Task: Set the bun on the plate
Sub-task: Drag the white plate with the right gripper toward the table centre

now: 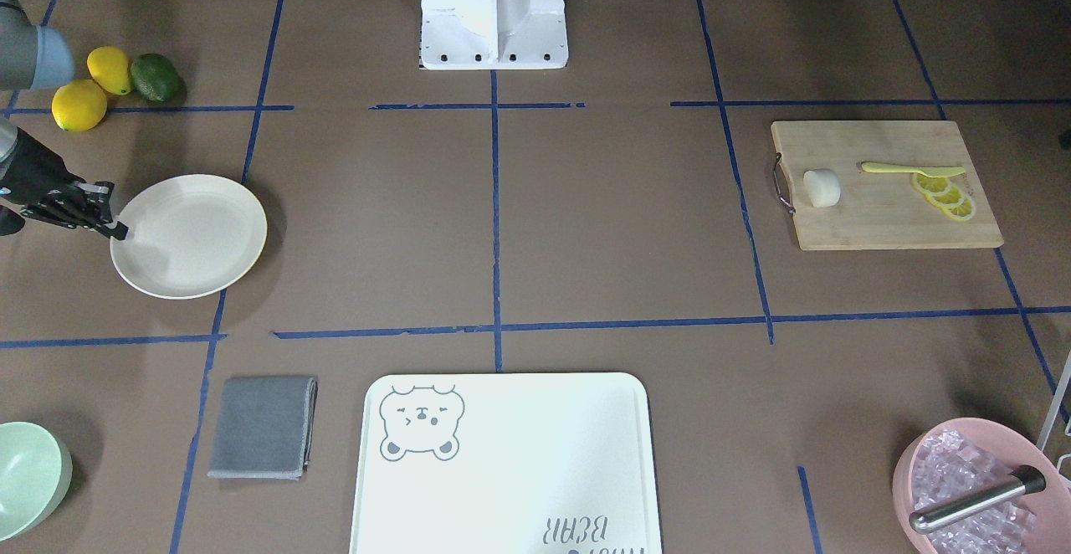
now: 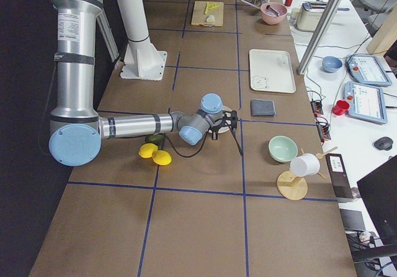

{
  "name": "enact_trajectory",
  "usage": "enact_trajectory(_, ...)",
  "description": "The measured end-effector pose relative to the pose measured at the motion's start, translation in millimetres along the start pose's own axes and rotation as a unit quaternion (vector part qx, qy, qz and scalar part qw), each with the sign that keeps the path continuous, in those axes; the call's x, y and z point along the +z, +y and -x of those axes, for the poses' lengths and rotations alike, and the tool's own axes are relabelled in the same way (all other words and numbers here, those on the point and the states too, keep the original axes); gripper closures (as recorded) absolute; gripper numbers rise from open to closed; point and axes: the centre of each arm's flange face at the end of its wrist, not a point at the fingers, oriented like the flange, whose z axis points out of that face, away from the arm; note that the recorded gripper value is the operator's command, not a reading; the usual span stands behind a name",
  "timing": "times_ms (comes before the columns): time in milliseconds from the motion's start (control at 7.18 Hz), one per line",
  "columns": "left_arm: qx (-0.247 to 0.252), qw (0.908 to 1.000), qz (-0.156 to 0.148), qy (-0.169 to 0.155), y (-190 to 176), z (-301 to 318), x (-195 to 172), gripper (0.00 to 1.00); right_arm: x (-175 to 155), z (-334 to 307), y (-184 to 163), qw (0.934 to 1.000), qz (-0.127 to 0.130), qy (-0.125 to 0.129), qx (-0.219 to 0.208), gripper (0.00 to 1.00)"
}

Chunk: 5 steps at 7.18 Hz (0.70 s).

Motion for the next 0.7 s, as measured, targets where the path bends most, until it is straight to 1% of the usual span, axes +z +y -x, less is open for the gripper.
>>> enact_trajectory(279, 0.000, 1.0000, 0.000, 0.000, 0, 0, 0, 0.00, 17, 77, -15, 0.9991, -0.002, -0.034, 0.025, 1.00)
enact_trajectory(557, 0.001, 1.0000, 0.001, 0.000, 0, -1, 0, 0.00, 36, 146, -15, 0.9979, -0.003, -0.057, 0.030, 1.00)
enact_trajectory(697, 0.001, 1.0000, 0.001, 0.000, 0, -1, 1, 0.00, 49, 188, -13, 0.9974, -0.004, -0.062, 0.036, 1.00)
